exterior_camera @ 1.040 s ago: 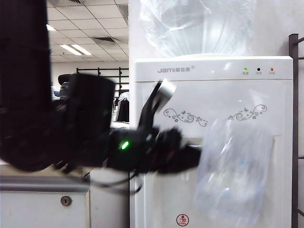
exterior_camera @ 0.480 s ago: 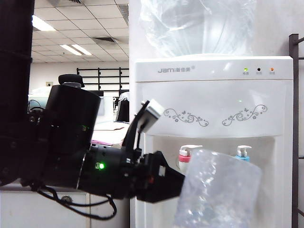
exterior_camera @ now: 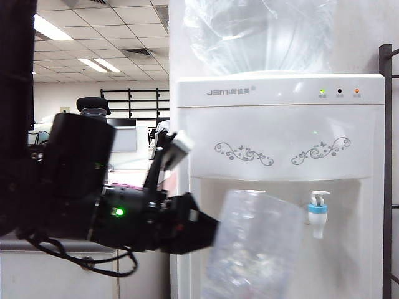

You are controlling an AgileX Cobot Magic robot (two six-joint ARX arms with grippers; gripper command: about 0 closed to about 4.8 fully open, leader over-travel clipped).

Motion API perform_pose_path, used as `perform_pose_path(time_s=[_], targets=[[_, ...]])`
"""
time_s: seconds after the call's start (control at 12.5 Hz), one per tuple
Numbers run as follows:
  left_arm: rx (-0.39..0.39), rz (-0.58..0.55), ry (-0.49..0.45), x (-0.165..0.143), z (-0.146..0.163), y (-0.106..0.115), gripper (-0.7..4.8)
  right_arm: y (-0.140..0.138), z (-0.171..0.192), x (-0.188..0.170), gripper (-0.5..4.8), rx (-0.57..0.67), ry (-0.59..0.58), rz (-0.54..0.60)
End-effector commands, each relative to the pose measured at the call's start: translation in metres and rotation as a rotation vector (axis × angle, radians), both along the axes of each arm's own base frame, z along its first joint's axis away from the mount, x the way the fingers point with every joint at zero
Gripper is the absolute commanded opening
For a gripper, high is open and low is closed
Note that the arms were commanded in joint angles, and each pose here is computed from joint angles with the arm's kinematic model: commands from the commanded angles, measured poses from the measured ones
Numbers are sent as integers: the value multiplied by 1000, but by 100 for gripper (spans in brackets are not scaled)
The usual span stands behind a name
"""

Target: Pick up the plastic mug from the left desk, go to the hot water outlet of the water dispenser, press the vertical switch to get some water, then put the mug back on the desk.

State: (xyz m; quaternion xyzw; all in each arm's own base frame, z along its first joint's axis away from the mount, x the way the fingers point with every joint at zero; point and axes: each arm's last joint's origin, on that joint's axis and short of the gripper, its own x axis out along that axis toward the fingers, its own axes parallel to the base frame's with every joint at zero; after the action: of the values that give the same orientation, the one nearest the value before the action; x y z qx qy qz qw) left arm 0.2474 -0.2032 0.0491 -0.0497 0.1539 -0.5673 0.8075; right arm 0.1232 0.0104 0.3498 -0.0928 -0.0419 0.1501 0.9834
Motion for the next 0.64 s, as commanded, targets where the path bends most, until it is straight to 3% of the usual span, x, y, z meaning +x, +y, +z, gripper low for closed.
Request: perform_pose_path(time_s=[0.08, 0.64], targets=[[1, 69, 8, 15, 1, 18, -5, 0, 3, -1, 440, 4, -14, 1], [11, 104, 22, 21, -1, 27, -5, 0, 2, 0, 440, 4, -11, 1]])
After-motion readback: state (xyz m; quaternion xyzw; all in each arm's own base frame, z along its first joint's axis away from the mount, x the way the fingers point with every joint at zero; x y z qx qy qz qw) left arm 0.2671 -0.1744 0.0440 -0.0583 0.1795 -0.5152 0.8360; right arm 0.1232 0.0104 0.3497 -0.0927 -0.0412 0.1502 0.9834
